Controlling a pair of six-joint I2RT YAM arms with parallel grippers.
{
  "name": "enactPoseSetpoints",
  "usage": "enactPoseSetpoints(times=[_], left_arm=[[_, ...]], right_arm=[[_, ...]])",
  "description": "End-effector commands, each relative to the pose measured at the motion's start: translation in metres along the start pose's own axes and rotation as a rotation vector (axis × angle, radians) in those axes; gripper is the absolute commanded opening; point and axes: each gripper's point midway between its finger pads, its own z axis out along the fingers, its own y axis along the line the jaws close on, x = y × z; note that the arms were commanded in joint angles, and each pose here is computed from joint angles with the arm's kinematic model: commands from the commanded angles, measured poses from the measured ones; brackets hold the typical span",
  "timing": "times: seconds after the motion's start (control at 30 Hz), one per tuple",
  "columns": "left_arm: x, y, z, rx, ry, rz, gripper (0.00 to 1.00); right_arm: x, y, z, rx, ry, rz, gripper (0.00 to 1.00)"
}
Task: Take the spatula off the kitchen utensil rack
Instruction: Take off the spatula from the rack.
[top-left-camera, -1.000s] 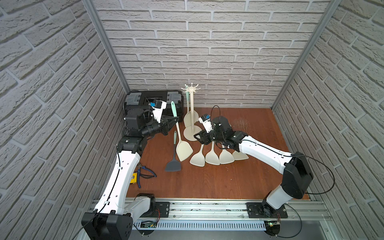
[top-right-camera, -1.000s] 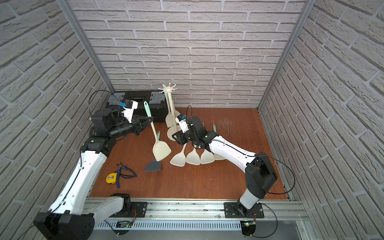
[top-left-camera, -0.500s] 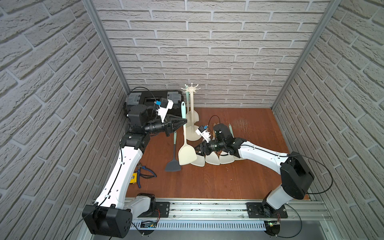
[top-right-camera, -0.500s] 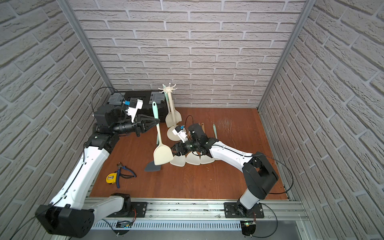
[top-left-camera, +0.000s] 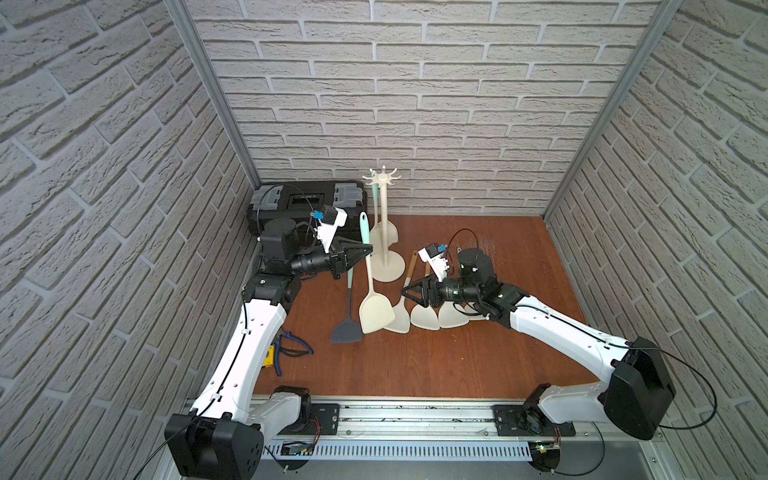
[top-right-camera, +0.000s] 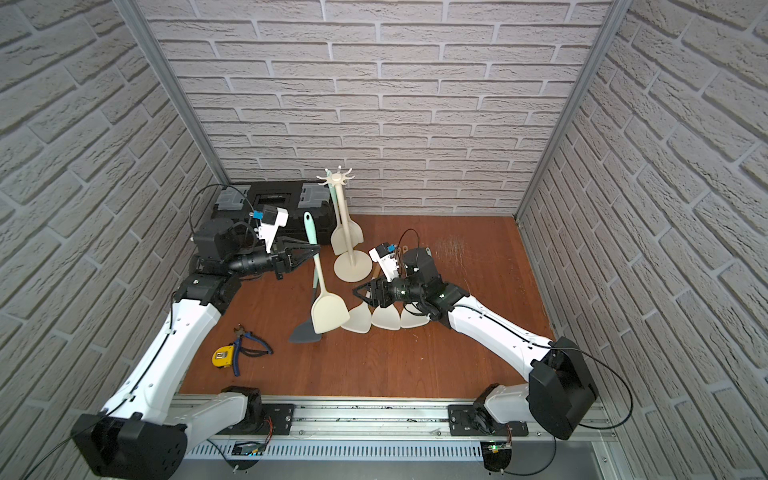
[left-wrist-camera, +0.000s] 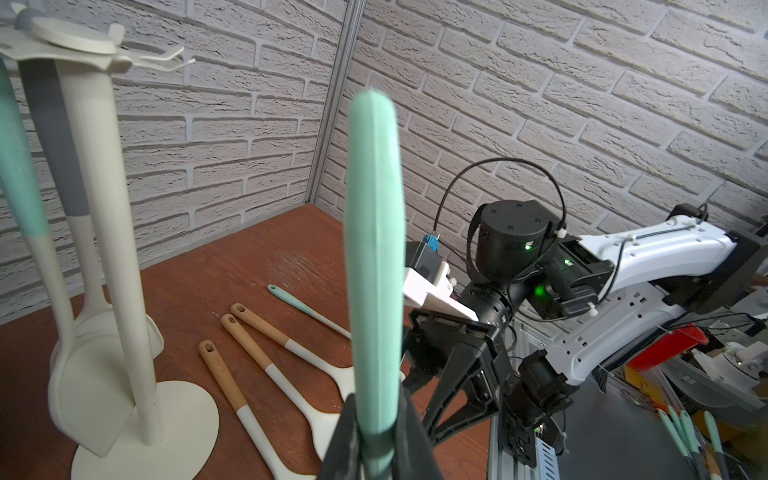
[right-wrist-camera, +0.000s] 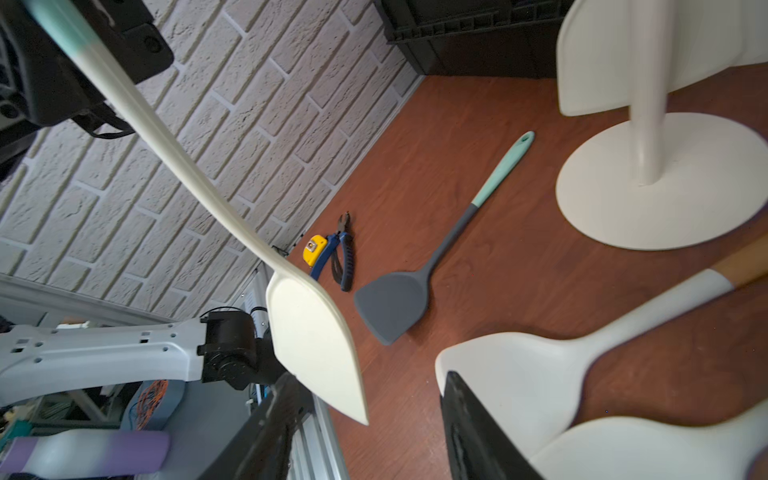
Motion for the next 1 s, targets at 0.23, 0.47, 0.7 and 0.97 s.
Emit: enactPoseSetpoints(times=[0.23, 0.47, 0.7, 0.97], left_arm=[[-0.008, -0.009, 0.004, 0.041, -0.043, 0.057, 0.0], [-0.009, -0.006, 0.005, 0.023, -0.061, 0.046, 0.0], [0.002, 0.022, 0.007, -0.101, -0.044, -0.056, 0.0], [0.047, 0.063, 0.005, -0.472, 0.114, -0.182, 0.54]], right_arm=[[0.017, 0.025, 0.038, -0.171, 0.078, 0.048, 0.57], [0.029, 0.043, 0.061, -0.268, 0.152, 0.071, 0.48], [0.028, 0.016, 0.067, -0.142, 0.079, 0.15, 0.03], [0.039, -0.033, 0.06, 0.135, -0.039, 0.28, 0.03]])
